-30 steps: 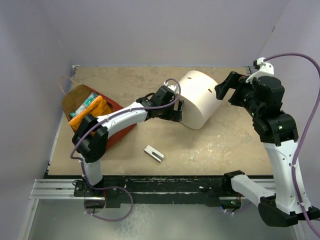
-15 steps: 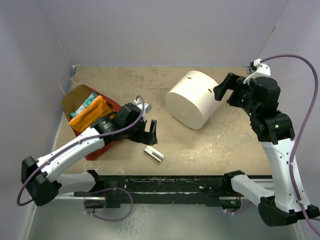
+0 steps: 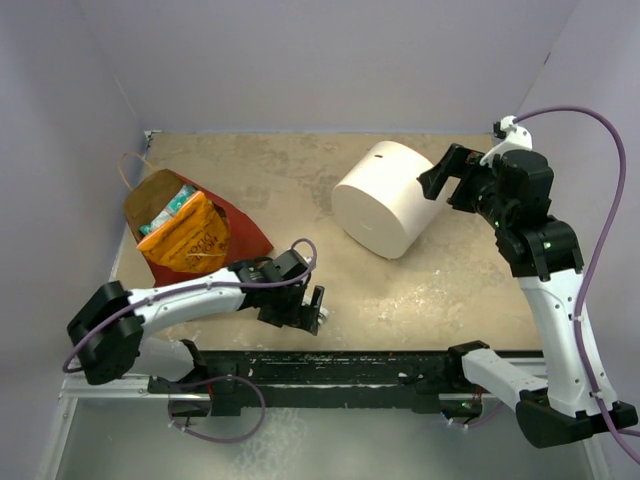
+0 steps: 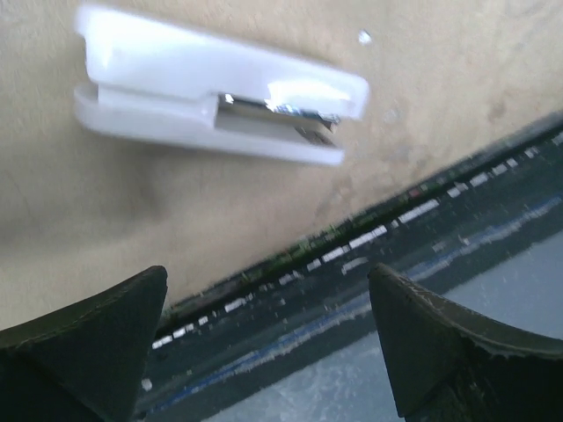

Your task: Take the snacks out of the paper bag

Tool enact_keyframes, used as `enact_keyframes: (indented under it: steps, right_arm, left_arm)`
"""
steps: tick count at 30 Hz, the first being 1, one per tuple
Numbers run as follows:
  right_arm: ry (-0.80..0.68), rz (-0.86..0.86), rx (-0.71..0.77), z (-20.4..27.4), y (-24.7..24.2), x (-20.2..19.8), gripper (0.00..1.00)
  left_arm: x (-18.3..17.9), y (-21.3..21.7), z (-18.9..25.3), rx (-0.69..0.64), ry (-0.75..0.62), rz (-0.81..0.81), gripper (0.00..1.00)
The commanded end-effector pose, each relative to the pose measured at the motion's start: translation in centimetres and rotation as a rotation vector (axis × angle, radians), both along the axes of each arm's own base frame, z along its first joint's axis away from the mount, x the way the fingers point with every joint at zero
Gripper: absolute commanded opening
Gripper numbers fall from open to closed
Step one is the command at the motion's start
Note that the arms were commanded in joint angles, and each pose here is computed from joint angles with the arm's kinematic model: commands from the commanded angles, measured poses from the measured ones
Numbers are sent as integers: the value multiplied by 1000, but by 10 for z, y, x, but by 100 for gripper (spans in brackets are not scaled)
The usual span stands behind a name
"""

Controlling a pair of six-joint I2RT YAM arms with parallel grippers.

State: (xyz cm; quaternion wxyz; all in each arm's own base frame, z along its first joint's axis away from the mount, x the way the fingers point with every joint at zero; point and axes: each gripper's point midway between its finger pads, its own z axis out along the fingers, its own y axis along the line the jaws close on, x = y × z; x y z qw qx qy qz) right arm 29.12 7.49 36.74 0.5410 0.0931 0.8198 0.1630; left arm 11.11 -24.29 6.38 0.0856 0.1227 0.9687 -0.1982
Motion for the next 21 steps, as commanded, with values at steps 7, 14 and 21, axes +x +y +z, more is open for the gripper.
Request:
enact_keyframes:
  steps: [7, 14, 21]
  right_arm:
    - [-55, 7, 35, 16, 2, -6, 100]
    - [-57, -4, 28, 19, -2, -15, 100]
    - [-67, -21, 23, 23, -7, -20, 100]
  left_arm:
    - [68, -49, -17, 40, -182, -45, 99]
    - [123, -130, -5, -50, -277, -150, 99]
    - [136, -172, 28, -212, -358, -244, 99]
